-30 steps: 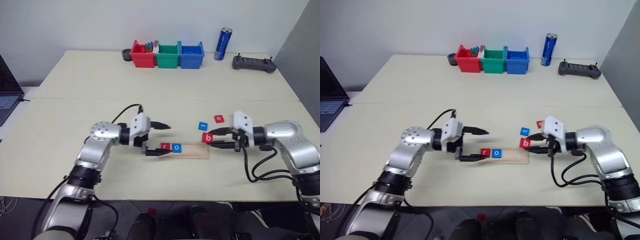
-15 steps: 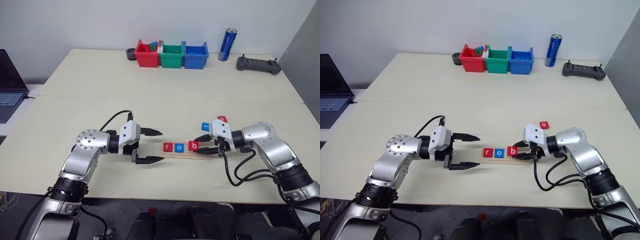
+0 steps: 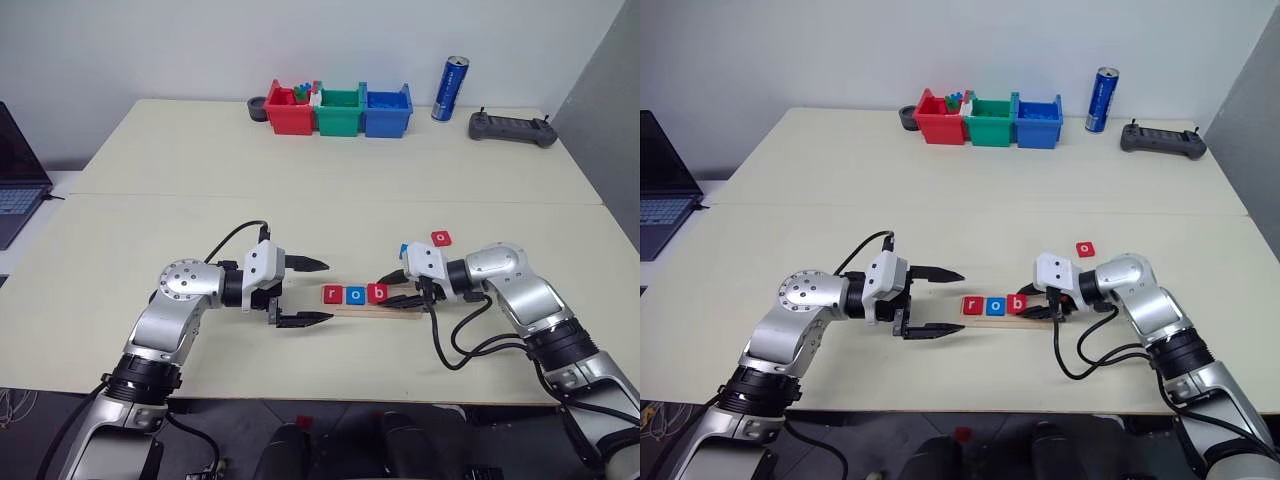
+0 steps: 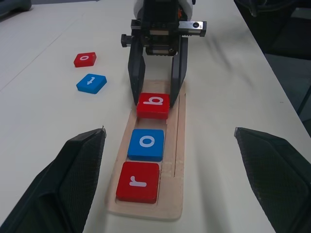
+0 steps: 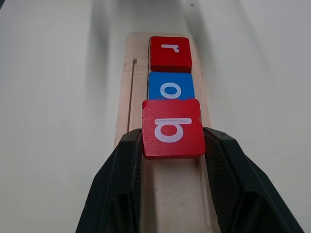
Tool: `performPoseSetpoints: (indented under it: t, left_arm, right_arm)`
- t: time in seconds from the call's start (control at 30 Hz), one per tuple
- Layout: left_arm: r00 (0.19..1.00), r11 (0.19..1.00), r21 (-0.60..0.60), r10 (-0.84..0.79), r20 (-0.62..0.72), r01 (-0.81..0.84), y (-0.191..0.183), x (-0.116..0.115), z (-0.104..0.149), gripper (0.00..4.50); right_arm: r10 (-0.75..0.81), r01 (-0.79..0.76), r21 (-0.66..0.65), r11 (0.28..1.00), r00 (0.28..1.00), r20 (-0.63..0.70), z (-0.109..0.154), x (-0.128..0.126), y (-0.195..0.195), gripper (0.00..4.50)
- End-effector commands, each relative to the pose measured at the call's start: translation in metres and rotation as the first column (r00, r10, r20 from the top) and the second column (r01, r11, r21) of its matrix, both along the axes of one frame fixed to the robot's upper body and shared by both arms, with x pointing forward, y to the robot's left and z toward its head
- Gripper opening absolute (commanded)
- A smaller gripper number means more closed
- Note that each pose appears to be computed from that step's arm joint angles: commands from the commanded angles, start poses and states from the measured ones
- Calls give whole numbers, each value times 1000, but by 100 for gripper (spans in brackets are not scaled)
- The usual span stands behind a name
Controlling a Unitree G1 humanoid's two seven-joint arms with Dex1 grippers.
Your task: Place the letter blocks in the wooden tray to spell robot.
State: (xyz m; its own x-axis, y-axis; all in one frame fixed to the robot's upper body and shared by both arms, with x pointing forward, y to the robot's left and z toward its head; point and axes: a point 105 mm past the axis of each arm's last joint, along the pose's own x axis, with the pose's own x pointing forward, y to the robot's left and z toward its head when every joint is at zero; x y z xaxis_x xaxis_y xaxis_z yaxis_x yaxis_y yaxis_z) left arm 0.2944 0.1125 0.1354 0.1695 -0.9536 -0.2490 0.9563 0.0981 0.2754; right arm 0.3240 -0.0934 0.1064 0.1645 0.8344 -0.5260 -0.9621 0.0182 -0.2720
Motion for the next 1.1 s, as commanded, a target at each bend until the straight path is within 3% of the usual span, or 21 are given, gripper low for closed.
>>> performPoseSetpoints:
  t: [0.03, 0.4, 0.67, 0.7, 1.1]
  left_arm:
    - [999, 1000, -15, -26, 38, 26, -5, -2, 11, 450]
    - [999, 1000, -17, -22, 46, 22, -7, 0, 13, 450]
    - [998, 1000, -15, -15, 55, 15, -7, 2, 13, 450]
    - [998, 1000, -16, -14, 56, 15, -7, 2, 14, 450]
    - [998, 1000, -17, -22, 53, 23, -8, 3, 13, 450]
  right_arm:
    - [9, -9, -4, 1000, 999, 46, 9, 5, 1, 146]
    - [23, -22, -13, 1000, 999, 42, 9, 6, 0, 146]
    - [28, -28, 2, 1000, 999, 40, 12, 5, 2, 429]
    - [23, -24, 11, 1000, 999, 41, 14, 6, 2, 447]
    - [-63, 58, 60, 997, 995, 82, 37, 10, -18, 447]
